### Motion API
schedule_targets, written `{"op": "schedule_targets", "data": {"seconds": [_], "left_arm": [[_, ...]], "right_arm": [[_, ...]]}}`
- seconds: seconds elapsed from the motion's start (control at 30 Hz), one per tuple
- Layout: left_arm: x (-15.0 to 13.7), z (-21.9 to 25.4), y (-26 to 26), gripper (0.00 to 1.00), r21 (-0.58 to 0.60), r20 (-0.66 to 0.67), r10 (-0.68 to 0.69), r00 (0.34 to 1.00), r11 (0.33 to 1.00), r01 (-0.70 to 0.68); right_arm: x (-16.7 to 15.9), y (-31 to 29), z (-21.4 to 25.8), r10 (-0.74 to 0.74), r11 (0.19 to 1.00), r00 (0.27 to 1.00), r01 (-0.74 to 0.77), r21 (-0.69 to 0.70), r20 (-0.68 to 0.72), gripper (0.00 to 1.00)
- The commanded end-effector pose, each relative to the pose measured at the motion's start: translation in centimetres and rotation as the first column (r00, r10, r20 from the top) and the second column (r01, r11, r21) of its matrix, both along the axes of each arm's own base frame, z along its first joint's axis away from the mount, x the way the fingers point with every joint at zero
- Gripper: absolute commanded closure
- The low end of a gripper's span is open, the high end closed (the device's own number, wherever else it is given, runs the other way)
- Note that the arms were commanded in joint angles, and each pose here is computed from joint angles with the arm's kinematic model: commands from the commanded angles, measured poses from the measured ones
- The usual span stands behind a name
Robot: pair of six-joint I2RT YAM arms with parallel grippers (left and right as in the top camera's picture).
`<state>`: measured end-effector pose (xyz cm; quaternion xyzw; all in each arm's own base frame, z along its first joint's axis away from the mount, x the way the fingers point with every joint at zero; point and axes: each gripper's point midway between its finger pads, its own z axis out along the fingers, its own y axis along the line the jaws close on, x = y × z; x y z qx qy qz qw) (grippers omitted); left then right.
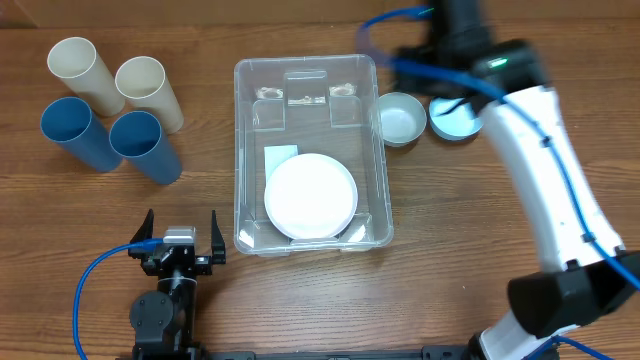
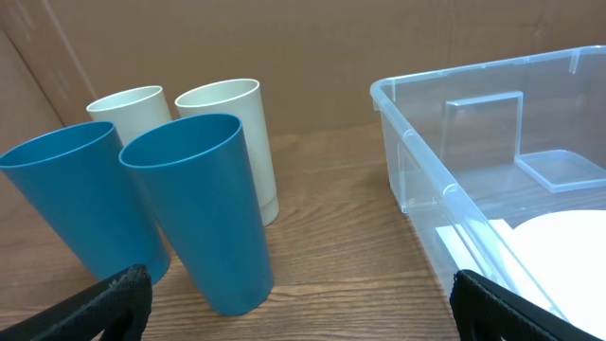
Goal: Pack container
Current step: 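Reach the right gripper to the pink bowl and grip its rim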
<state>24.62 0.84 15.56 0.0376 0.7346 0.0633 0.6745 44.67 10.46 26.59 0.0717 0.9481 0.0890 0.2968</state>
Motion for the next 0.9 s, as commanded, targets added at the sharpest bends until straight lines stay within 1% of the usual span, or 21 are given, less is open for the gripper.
{"op": "schedule_targets", "data": {"seconds": [0.0,0.03,0.13,0.2,0.4,0.5,0.53,0.6,0.7,0.77,0.87], "left_arm": [[0.0,0.1,0.1,0.0,0.022,0.006,0.0,1.0,1.0,-0.001],[0.0,0.1,0.1,0.0,0.022,0.006,0.0,1.0,1.0,-0.001],[0.0,0.1,0.1,0.0,0.022,0.006,0.0,1.0,1.0,-0.001],[0.0,0.1,0.1,0.0,0.022,0.006,0.0,1.0,1.0,-0.001],[0.0,0.1,0.1,0.0,0.022,0.006,0.0,1.0,1.0,-0.001],[0.0,0.1,0.1,0.0,0.022,0.006,0.0,1.0,1.0,-0.001],[0.0,0.1,0.1,0.0,0.022,0.006,0.0,1.0,1.0,-0.001],[0.0,0.1,0.1,0.0,0.022,0.006,0.0,1.0,1.0,-0.001],[0.0,0.1,0.1,0.0,0.022,0.006,0.0,1.0,1.0,-0.001],[0.0,0.1,0.1,0.0,0.022,0.006,0.0,1.0,1.0,-0.001],[0.0,0.1,0.1,0.0,0.022,0.006,0.0,1.0,1.0,-0.001]], "right_arm": [[2.0,-10.1,-0.2,-0.311,0.949,0.951,0.31,0.048,0.002,0.38],[2.5,-12.7,-0.6,-0.357,0.932,0.934,0.356,0.064,-0.004,0.37],[3.5,-17.6,-2.6,-0.447,0.891,0.894,0.448,0.077,-0.026,0.37],[4.3,-20.6,-5.6,-0.509,0.855,0.858,0.514,0.072,-0.073,0.36],[6.6,-23.3,-15.8,-0.538,0.831,0.817,0.555,0.03,-0.207,0.36],[7.0,-24.0,-19.1,-0.572,0.803,0.783,0.595,0.026,-0.244,0.38],[7.0,-24.4,-19.9,-0.592,0.786,0.764,0.618,0.027,-0.256,0.41],[6.8,-25.2,-21.2,-0.618,0.76,0.736,0.649,0.029,-0.277,0.43],[6.4,-25.7,-22.3,-0.627,0.75,0.72,0.661,0.02,-0.297,0.49],[6.1,-25.8,-22.8,-0.643,0.735,0.701,0.678,0.01,-0.31,0.55],[5.9,-25.8,-23.2,-0.643,0.733,0.696,0.68,0.005,-0.32,0.65]]}}
